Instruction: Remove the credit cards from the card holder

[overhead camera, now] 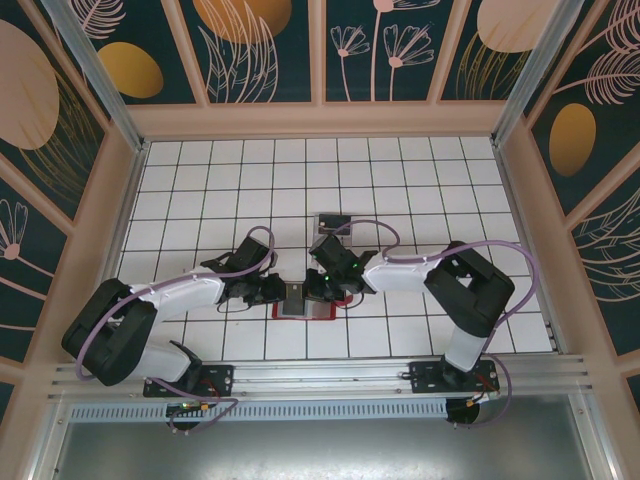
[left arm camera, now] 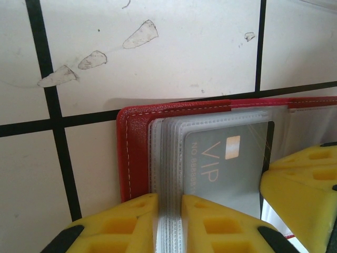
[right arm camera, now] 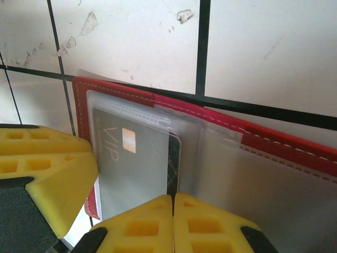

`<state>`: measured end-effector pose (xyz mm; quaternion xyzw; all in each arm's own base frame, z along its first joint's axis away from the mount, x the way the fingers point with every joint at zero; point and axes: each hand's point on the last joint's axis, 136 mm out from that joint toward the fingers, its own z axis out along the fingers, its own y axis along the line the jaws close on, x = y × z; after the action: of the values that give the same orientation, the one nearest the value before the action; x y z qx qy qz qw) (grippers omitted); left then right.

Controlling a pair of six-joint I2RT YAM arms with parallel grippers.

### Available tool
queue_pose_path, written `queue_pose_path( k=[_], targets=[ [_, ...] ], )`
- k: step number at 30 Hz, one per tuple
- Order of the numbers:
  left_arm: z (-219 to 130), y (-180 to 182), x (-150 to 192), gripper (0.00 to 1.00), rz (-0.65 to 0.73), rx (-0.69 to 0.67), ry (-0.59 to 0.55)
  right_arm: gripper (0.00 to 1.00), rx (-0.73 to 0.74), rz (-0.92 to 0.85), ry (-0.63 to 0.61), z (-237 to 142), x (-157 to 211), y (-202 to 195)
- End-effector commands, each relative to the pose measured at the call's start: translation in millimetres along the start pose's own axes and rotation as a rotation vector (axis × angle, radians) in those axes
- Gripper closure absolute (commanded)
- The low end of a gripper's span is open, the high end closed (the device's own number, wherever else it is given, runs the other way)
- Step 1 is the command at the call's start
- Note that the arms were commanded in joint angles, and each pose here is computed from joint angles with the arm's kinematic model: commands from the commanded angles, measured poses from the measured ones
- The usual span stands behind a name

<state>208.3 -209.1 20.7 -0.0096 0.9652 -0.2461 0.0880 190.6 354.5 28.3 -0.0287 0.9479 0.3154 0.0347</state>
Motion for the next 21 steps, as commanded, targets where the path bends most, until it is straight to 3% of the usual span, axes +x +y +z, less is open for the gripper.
queue_pose_path(
  k=[1,21],
  targets=[
    [4,13,7,0.79,-0.003,-0.058,0.034,0.93,0.022,0.017,-0.014,-5,1,-8],
    [-1,14,7,0.76,-0.006,-0.07,0.026,0.94,0.073,0.022,-0.04,-19,0,-16]
  ],
)
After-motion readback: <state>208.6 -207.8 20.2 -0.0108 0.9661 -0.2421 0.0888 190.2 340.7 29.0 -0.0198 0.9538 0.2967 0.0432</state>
